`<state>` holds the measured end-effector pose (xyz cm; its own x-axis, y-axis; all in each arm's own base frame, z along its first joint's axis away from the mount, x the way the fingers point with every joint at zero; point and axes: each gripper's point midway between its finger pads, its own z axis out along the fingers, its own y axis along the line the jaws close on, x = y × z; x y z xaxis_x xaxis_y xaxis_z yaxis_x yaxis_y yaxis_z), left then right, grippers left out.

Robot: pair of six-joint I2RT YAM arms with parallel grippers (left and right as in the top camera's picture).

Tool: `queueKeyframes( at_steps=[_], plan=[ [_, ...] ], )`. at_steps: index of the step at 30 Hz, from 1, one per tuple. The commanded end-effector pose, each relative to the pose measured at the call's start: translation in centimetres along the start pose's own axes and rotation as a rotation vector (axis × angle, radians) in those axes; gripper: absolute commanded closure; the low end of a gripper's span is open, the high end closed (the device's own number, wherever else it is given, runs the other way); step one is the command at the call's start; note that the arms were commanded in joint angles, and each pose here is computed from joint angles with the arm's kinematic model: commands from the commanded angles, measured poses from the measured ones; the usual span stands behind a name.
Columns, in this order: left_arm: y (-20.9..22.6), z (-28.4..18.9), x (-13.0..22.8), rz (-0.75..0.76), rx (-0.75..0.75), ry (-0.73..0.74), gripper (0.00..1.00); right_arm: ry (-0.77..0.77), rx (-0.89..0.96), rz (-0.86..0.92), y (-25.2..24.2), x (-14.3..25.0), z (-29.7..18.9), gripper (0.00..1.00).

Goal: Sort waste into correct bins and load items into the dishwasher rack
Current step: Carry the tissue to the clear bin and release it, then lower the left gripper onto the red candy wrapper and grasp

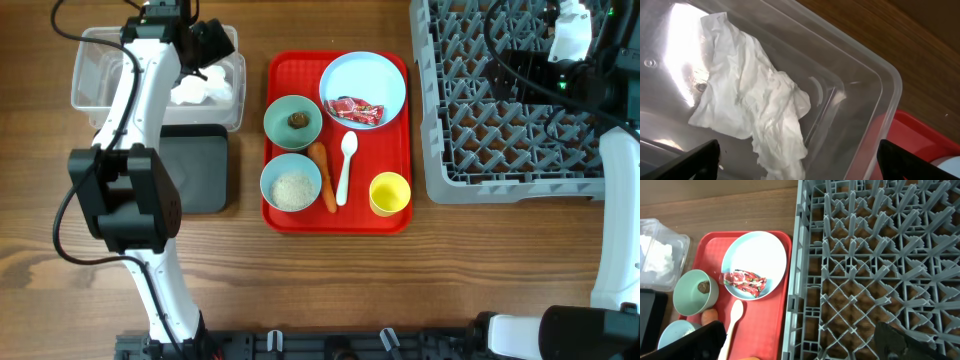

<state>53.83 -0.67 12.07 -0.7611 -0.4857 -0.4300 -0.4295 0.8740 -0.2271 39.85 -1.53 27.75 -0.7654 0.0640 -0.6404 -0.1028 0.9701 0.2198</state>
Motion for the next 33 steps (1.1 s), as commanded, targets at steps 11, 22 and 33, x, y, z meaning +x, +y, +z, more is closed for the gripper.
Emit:
queueKeyframes(
  at_steps=[11, 22, 33],
  plan=[
    [-16.3, -6.5, 7.2, 0.497, 0.319, -0.039, 0.00, 0.017, 0.013, 0.018, -0.5, 0.2, 0.6, 0.02],
    [-22.3, -0.1, 20.6, 1.007, 0.349, 0.092, 0.00, 0.022, 0.013, 0.019, -0.5, 0.3, 0.6, 0.02],
    [-22.2, 4.7, 22.6, 1.184, 0.320, 0.082, 0.00, 0.024, 0.013, 0.021, -0.5, 0.4, 0.6, 0.02]
  ],
)
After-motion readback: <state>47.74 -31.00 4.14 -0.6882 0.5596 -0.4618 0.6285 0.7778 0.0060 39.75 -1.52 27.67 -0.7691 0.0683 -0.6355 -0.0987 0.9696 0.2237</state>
